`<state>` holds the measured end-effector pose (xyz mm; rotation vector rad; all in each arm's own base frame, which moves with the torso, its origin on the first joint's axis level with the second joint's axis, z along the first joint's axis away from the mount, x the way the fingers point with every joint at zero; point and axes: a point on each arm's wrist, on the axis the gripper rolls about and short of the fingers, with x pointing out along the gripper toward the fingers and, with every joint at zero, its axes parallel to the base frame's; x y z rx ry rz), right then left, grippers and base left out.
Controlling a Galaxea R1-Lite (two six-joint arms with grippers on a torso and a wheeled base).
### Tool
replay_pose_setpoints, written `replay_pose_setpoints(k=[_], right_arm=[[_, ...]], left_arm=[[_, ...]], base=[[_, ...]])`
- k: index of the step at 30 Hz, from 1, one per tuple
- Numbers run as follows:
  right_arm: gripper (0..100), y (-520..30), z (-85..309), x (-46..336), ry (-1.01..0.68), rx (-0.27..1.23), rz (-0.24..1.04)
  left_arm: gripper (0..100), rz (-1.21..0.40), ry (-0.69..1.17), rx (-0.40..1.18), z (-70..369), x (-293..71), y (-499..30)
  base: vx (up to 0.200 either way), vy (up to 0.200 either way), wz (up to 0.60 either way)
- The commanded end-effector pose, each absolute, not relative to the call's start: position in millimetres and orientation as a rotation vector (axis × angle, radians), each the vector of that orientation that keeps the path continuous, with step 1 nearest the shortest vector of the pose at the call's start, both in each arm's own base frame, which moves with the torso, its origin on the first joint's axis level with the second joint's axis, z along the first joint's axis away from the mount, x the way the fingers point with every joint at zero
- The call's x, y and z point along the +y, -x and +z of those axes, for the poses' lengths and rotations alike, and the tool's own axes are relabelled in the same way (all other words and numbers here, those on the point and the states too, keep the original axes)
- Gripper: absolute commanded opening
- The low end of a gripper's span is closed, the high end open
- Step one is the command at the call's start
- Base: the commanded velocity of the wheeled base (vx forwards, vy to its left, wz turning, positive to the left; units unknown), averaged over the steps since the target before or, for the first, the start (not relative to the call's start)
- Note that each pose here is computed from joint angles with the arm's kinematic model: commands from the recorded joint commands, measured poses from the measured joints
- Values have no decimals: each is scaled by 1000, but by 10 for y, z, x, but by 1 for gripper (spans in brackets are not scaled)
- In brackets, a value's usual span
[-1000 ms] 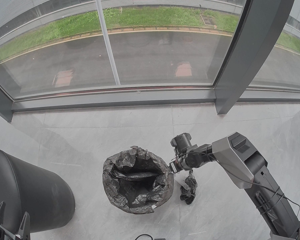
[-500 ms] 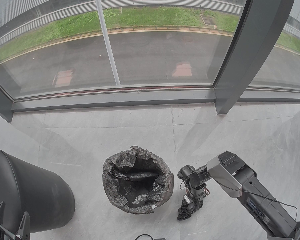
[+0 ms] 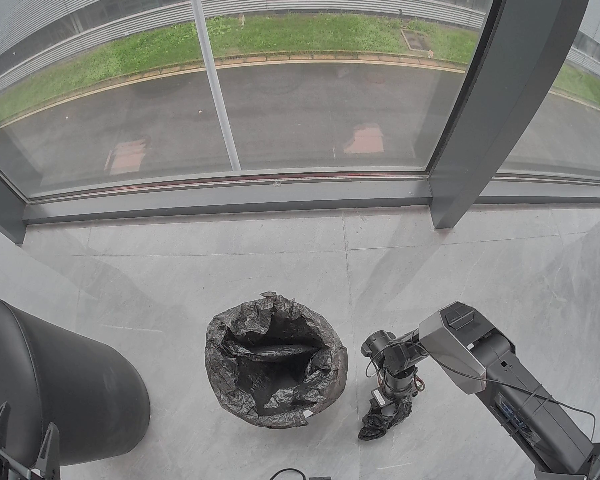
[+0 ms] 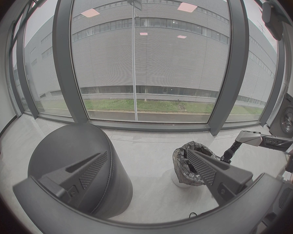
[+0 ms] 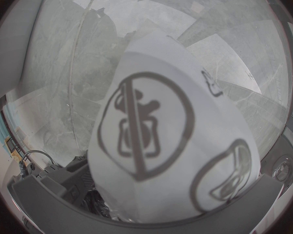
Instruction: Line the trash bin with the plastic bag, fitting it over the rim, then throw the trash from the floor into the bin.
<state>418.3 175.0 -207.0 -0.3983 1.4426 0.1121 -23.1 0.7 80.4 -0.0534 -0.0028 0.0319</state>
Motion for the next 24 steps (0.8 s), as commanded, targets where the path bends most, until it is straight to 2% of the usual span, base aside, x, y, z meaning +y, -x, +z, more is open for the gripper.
replay_pose_setpoints(k=[1, 12, 17, 24], right_arm=[[0, -4172, -2089, 1762, 401, 1444, 117], [0, -4238, -1921, 1783, 388, 1414, 117], [0, -4332, -1630, 1823, 372, 1363, 121], [0, -4485, -919, 1895, 365, 1229, 102]], left_arm=[[100, 32, 54, 1, 761, 7, 229], [100, 32, 55, 1, 761, 7, 229], [100, 32, 55, 2, 761, 7, 228], [100, 32, 55, 1, 762, 7, 228]], base=[[0, 0, 0], [0, 0, 0], [0, 0, 0], [0, 0, 0]])
